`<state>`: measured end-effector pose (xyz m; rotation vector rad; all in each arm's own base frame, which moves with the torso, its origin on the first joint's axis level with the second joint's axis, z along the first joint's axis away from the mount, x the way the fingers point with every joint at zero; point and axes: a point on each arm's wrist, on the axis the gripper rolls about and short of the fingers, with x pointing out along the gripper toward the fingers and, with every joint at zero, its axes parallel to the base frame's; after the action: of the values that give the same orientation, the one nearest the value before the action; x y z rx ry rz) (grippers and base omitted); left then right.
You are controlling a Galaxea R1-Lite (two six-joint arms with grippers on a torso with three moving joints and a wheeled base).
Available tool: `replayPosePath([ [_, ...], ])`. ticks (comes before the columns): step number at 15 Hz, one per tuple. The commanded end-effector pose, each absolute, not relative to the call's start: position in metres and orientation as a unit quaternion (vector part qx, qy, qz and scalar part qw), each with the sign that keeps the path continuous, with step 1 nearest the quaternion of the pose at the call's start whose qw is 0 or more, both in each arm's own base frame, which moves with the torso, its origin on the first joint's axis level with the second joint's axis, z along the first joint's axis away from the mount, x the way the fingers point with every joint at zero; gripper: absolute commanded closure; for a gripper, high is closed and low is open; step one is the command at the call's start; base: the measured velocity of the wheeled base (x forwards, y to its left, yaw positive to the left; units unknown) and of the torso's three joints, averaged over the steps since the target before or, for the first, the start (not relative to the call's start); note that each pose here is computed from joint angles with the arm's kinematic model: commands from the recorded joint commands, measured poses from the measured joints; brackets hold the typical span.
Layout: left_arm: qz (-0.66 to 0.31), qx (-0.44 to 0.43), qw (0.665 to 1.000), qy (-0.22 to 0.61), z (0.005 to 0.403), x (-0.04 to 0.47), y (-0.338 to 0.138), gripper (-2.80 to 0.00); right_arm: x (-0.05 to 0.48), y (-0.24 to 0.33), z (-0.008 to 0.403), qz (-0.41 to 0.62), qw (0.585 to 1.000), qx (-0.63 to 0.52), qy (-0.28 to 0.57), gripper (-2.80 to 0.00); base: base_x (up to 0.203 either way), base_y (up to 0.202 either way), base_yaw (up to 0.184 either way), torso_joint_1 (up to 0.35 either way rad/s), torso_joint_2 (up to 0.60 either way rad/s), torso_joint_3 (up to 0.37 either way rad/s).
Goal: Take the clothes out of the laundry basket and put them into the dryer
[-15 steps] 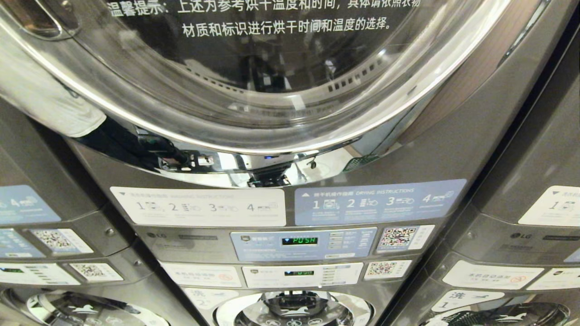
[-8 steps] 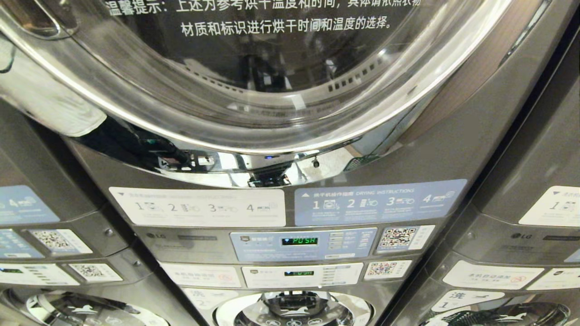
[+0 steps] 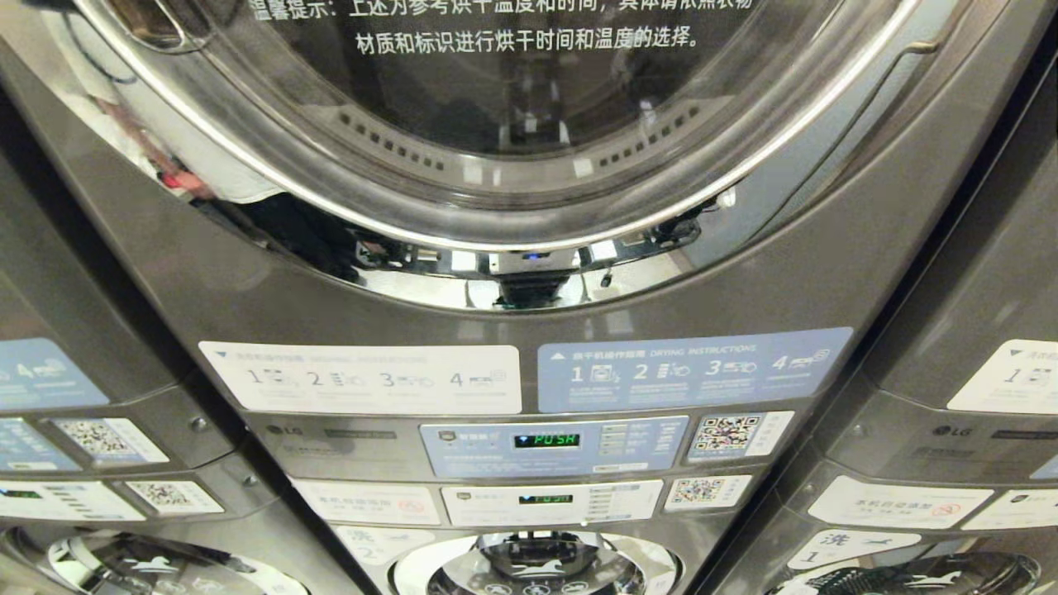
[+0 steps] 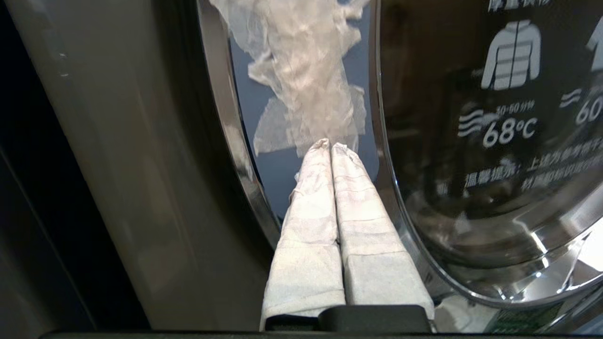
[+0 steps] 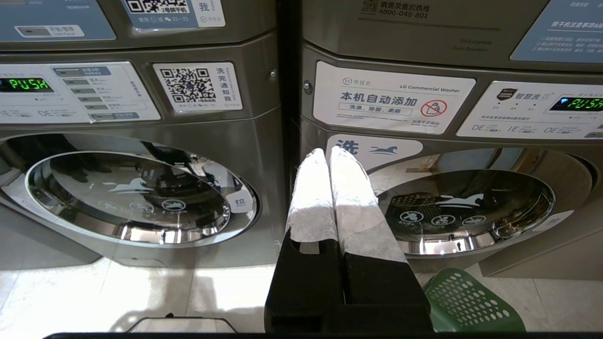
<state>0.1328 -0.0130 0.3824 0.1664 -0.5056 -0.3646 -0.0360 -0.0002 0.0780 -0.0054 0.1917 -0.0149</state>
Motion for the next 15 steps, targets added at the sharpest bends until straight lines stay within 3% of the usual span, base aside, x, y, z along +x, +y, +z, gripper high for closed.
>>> replayPosePath([
  [1, -0.179, 0.086, 0.952, -0.234, 0.378, 0.146, -0.013, 0.0, -0.036, 0.0, 0.078, -0.007, 0.995, -0.003, 0.097, 0.0, 0.0, 0.0, 0.0, 0.0, 0.0, 0.0],
  [15, -0.147, 0.111, 0.961, -0.206, 0.364, 0.177, -0.014, 0.0, -0.036, 0.0, 0.078, -0.007, 0.995, -0.003, 0.097, 0.0, 0.0, 0.0, 0.0, 0.0, 0.0, 0.0],
])
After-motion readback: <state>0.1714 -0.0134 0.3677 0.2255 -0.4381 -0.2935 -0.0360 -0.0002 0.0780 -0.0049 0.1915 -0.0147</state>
